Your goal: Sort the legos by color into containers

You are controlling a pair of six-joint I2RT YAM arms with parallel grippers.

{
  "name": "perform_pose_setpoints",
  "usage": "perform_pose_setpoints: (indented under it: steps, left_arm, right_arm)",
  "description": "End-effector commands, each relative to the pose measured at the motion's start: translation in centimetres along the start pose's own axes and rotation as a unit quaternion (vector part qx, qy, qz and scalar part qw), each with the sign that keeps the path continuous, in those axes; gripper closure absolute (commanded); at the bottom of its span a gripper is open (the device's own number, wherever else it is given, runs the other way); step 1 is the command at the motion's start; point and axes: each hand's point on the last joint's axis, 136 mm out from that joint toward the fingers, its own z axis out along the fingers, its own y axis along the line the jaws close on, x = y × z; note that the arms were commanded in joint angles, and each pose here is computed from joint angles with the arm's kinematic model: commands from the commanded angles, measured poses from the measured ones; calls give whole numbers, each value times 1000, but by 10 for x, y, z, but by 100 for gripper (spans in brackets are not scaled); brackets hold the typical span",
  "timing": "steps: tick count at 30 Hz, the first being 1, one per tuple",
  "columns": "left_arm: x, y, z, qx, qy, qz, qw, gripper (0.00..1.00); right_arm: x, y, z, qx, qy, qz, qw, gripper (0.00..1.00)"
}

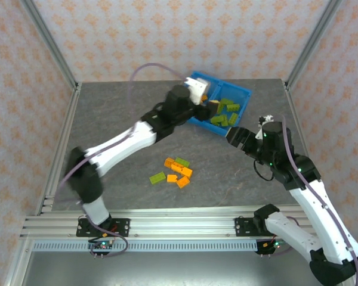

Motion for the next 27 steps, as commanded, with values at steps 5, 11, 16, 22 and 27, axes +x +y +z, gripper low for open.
perform_pose_setpoints:
  steps: [5,11,16,22,27]
  left_arm:
    - [43,-16,-169,69,21,214,974,13]
    - [136,-5,-280,102,74,393,911,1]
    - [181,25,-327,46,105,450,886,0]
    - [206,33,-335,40,121,456,881,0]
    - [211,29,-332,48,108,454,883,0]
  right_arm:
    - [47,29,55,-9,126,-105,986,17]
    - [137,71,109,1,255,-244,936,18]
    - [211,100,148,-18,323,-305,896,22]
    - [246,101,180,62,333,-361,869,15]
    - [276,96,198,98,333,-387,854,3]
